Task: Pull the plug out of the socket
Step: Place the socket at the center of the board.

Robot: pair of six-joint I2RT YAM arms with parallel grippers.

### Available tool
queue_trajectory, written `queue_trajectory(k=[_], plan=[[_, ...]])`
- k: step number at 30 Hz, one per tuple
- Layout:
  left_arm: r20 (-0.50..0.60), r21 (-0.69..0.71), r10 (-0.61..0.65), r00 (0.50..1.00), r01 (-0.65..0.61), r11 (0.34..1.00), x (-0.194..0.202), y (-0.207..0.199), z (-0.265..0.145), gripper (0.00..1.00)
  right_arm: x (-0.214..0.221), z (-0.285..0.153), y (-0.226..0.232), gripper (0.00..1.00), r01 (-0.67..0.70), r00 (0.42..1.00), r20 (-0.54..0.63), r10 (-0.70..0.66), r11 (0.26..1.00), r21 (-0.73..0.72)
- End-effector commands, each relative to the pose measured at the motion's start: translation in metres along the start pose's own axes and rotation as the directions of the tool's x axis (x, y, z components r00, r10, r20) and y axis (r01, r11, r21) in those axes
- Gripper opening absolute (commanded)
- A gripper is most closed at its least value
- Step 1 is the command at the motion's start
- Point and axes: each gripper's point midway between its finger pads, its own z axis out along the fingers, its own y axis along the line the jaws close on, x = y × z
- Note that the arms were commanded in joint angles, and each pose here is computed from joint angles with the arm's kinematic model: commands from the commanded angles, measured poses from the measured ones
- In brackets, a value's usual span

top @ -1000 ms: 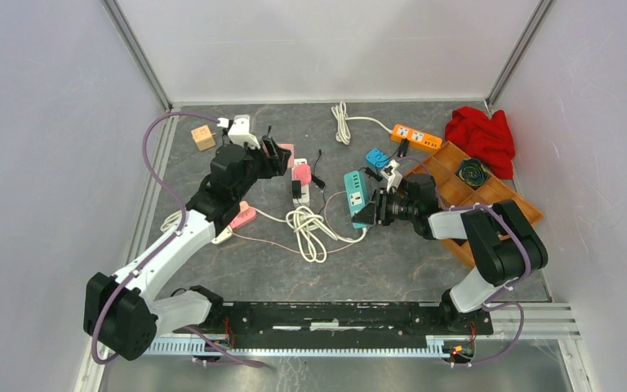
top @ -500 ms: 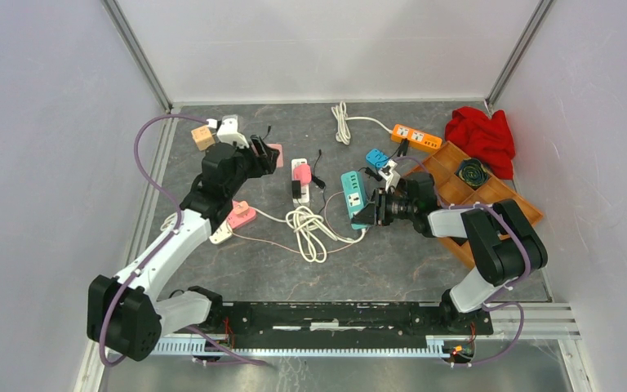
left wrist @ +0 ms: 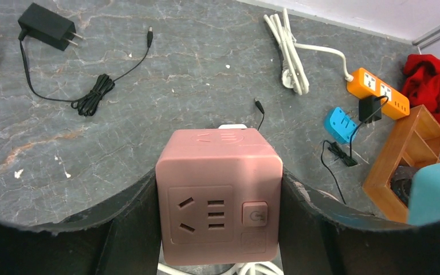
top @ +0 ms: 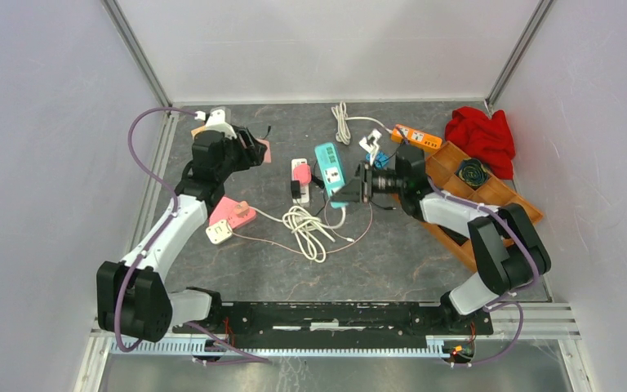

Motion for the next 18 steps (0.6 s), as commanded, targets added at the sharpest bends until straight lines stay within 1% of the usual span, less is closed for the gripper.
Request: queue_trajectory(k=[1, 6, 9, 13, 18], plan=[[0.094, 0.048, 0.074, 0.993, -0.078, 0.996, -0.054, -0.019, -0.012, 0.02, -0.071, 0.017, 0.055, 0.00, 0.239, 0.970, 0.058, -0.235, 0.968, -0.078], [0.072, -0.006, 0.149, 0.986, -0.149, 0.989, -0.060, -0.005, -0.022, 0.02, -0.121, 0.023, 0.090, 0.00, 0.323, 0.942, 0.121, -0.313, 0.943, -0.082], [0.076, -0.037, 0.169, 0.983, -0.166, 0.985, -0.056, 0.005, -0.027, 0.02, -0.137, 0.024, 0.103, 0.00, 0.344, 0.933, 0.149, -0.329, 0.935, -0.090], [0.082, -0.053, 0.181, 0.980, -0.177, 0.983, -0.051, 0.011, -0.031, 0.02, -0.163, 0.021, 0.125, 0.00, 0.405, 0.904, 0.188, -0.385, 0.910, -0.083], [0.070, -0.066, 0.201, 0.977, -0.197, 0.978, -0.046, 0.016, -0.033, 0.02, -0.207, 0.008, 0.161, 0.00, 0.514, 0.829, 0.272, -0.489, 0.857, -0.028]])
